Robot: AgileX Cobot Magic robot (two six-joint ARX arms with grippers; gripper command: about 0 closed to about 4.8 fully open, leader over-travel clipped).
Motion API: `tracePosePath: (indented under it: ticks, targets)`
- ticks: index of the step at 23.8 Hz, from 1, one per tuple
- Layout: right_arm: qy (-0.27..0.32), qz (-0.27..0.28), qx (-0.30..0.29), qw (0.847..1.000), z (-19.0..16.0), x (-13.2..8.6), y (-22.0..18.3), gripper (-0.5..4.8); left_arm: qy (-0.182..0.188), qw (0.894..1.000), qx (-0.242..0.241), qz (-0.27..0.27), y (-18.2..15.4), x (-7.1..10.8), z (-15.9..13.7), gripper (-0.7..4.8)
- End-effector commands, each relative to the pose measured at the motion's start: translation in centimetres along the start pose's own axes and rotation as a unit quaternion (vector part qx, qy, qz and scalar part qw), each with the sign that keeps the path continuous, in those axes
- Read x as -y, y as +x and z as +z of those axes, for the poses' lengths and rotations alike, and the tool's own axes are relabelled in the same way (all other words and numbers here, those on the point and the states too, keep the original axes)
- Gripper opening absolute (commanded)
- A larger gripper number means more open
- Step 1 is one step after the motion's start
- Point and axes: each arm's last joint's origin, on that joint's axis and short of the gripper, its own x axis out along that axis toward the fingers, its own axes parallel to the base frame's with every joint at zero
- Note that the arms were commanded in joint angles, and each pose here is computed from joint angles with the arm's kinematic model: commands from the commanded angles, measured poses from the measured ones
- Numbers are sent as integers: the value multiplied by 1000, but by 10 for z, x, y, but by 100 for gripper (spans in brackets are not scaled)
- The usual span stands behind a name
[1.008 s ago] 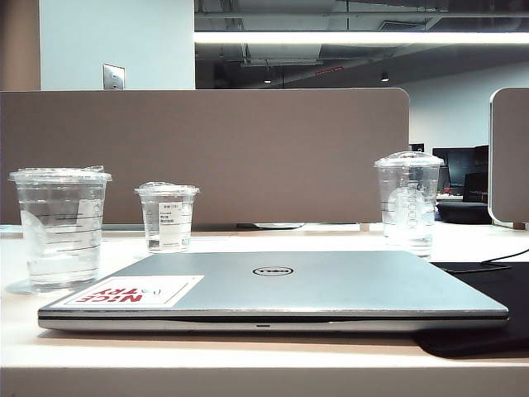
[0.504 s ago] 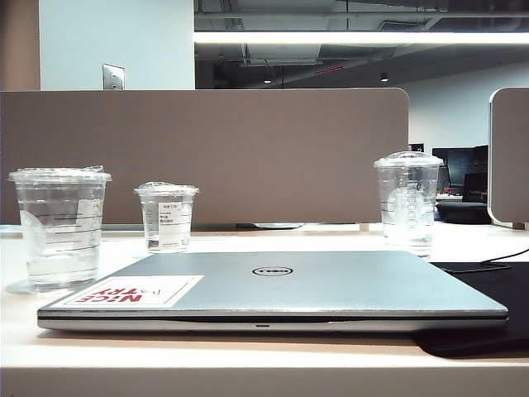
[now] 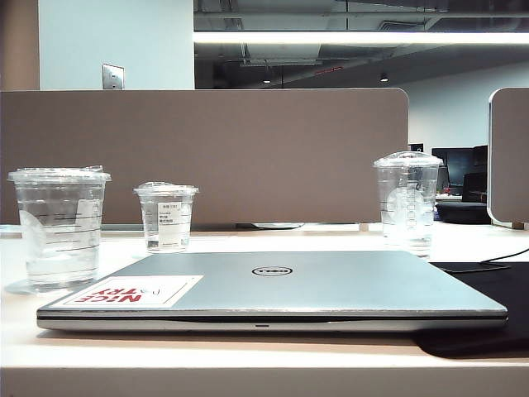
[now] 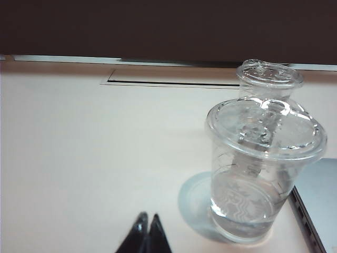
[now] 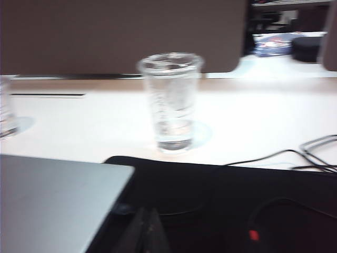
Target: Pick up the coffee cup on the middle and place it on the left side of the laptop.
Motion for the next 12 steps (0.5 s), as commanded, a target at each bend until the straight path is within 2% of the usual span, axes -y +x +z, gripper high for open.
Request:
tracePosePath:
  ticks: [1,12]
  targets:
    - [-1,-18,9,1000,1,3,0,-5,0,1000,8,-3,0,0,2,-3]
    - [-1,-22,9,1000,1,4,0,-5,0,1000,8,-3,0,0,2,-3]
